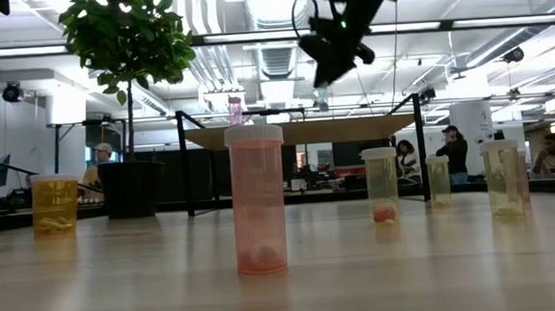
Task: Pick and place medicine bottles onto shelf by color
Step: Put the blue pill bottle on the shelf, then put the orange pill bottle on the shelf
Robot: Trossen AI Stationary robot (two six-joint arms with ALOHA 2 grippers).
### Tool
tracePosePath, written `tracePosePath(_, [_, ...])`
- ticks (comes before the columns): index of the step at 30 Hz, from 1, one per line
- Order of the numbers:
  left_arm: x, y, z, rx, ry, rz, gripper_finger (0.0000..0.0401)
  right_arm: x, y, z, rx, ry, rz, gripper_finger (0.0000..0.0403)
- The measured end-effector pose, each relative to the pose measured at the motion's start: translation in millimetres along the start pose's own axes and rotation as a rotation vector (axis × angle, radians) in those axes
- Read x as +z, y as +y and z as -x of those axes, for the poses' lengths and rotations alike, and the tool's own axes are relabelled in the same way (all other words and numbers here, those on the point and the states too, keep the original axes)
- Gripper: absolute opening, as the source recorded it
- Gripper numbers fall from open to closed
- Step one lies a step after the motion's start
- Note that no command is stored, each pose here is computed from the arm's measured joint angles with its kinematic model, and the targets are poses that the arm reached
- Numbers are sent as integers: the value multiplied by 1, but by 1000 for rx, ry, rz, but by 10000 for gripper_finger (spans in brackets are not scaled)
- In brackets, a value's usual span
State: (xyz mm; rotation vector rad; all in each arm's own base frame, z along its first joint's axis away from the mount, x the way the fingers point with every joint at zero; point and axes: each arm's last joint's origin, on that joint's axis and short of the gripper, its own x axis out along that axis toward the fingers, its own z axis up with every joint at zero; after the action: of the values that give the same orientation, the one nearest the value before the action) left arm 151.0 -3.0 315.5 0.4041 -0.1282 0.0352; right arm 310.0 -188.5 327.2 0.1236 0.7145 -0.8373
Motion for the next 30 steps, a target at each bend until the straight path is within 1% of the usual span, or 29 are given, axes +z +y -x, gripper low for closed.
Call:
tracePosePath(4, [0, 0, 0, 1, 0, 0, 190, -4, -11, -13, -32, 46, -31, 110])
tracePosePath(7, [0, 0, 0, 0, 2, 0, 190, -1, -13, -16, -39, 6, -60, 110])
tracePosePath(11, [-1, 0, 0, -2, 7, -15, 190, -4, -10, -23, -38, -28, -108, 110])
tracePosePath(18, [-1, 0, -1, -3, 8, -17, 190, -16, 3, -30, -15, -44, -74, 110])
tracePosePath(22, [-1, 0, -1, -3, 8, -17, 190, -17, 8, -30, -4, -70, -69, 112])
tracePosePath(26, [-1, 0, -1, -3, 9, -17, 190, -17, 8, -30, -5, -70, -71, 131])
tracePosePath(30, [-1, 0, -1, -3, 8, -17, 190, -17, 8, -30, -5, -69, -62, 167])
